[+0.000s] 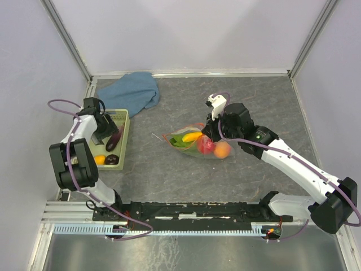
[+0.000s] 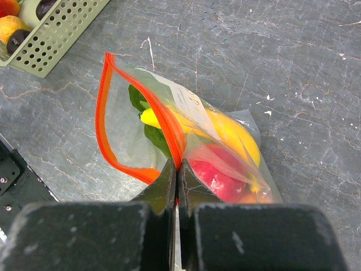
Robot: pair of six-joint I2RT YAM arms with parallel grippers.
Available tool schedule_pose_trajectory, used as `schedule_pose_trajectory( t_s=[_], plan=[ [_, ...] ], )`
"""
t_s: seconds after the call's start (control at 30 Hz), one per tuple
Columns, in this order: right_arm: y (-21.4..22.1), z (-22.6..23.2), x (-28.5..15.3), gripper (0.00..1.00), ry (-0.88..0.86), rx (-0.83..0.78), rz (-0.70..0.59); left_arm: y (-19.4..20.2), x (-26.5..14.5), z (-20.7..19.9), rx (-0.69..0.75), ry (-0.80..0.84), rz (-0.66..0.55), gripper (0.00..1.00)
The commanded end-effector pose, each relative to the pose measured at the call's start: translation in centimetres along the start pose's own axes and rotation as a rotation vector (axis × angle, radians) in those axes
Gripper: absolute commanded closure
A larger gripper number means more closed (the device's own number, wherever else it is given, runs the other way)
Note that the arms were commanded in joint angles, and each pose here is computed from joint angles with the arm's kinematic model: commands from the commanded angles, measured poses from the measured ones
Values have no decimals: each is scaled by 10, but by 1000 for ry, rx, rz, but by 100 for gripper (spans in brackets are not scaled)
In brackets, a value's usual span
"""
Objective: Place the food in the zip-top bag and seal the zipper
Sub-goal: Pick up the fake vegetable from the bin.
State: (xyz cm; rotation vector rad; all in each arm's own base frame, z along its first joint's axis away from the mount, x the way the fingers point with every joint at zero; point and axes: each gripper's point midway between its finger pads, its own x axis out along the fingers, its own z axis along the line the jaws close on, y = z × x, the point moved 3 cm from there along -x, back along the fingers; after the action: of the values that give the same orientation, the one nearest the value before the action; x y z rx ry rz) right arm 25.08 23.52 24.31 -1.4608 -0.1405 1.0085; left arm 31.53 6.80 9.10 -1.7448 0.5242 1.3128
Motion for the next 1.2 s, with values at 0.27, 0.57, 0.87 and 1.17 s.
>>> schedule_pose_trajectory(
  t_s=[0.27, 0.57, 0.87, 1.17],
  plan=[
    [-15, 1, -6, 98, -1, -14, -77, 9, 8, 5, 62, -10, 51, 16],
    [-14, 1, -4, 98, -1, -12, -72, 32, 22, -7, 86, 90, 154, 15],
    [-14, 1, -3, 98, 0, -12, -72, 44, 26, -10, 100, 109, 194, 19],
    [-14, 1, -2, 98, -1, -9, -73, 28, 15, -4, 80, 53, 108, 52]
  ],
)
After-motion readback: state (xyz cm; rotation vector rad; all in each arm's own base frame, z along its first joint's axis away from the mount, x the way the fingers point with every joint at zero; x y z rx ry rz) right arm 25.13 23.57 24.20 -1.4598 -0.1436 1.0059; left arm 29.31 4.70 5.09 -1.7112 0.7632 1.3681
